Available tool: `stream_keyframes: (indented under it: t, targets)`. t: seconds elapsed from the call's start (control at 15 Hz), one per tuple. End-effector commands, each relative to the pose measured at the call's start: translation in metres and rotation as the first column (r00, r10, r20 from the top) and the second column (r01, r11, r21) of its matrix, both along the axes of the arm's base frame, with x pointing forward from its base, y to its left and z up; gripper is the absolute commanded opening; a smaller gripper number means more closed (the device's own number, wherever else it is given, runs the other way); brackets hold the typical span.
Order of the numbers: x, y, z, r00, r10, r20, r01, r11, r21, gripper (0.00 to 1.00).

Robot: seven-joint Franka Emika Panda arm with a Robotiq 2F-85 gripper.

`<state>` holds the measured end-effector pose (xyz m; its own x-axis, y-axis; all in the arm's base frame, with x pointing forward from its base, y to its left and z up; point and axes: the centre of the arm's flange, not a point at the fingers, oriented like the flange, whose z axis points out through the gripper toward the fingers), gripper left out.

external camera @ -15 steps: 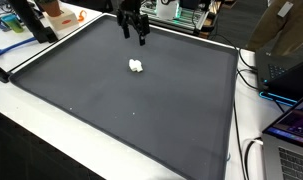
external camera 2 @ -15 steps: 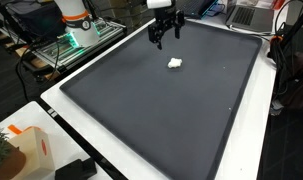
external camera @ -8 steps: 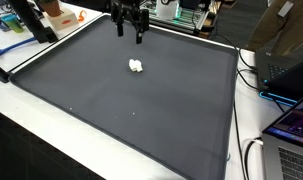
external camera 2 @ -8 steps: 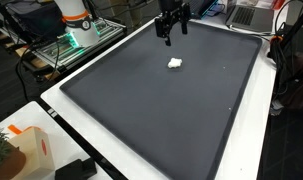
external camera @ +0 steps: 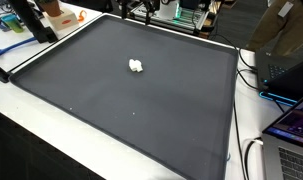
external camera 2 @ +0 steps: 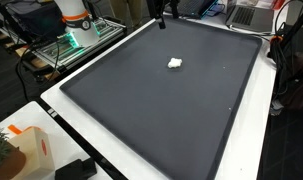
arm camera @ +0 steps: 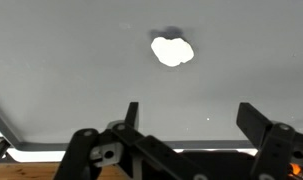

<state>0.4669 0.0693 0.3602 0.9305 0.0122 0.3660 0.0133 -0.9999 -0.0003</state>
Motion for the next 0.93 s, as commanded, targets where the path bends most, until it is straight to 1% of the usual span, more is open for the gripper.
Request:
stream_keyframes:
  t: [0.0,0.53,0.67,0.73,0.8,0.87]
  targets:
    - [0.0,0.0,0.002,1.0,0.0,0.004,0.0,1.0,0.0,1.0]
    - [0.004,-0.002,-0.003,1.0,-0.005,-0.006,0.005,1.0,0.0,1.0]
    - [-0.008,0.001,0.004,0.997,-0.019,-0.071,0.019,1.0,-0.001,1.0]
    - [-0.013,0.003,0.009,0.993,-0.006,-0.121,0.009,1.0,0.028,1.0]
    - [-0.015,0.005,0.014,0.986,-0.014,-0.163,0.02,0.999,0.032,1.0]
    - [-0.017,0.008,0.023,0.977,-0.005,-0.214,0.018,0.998,0.057,1.0]
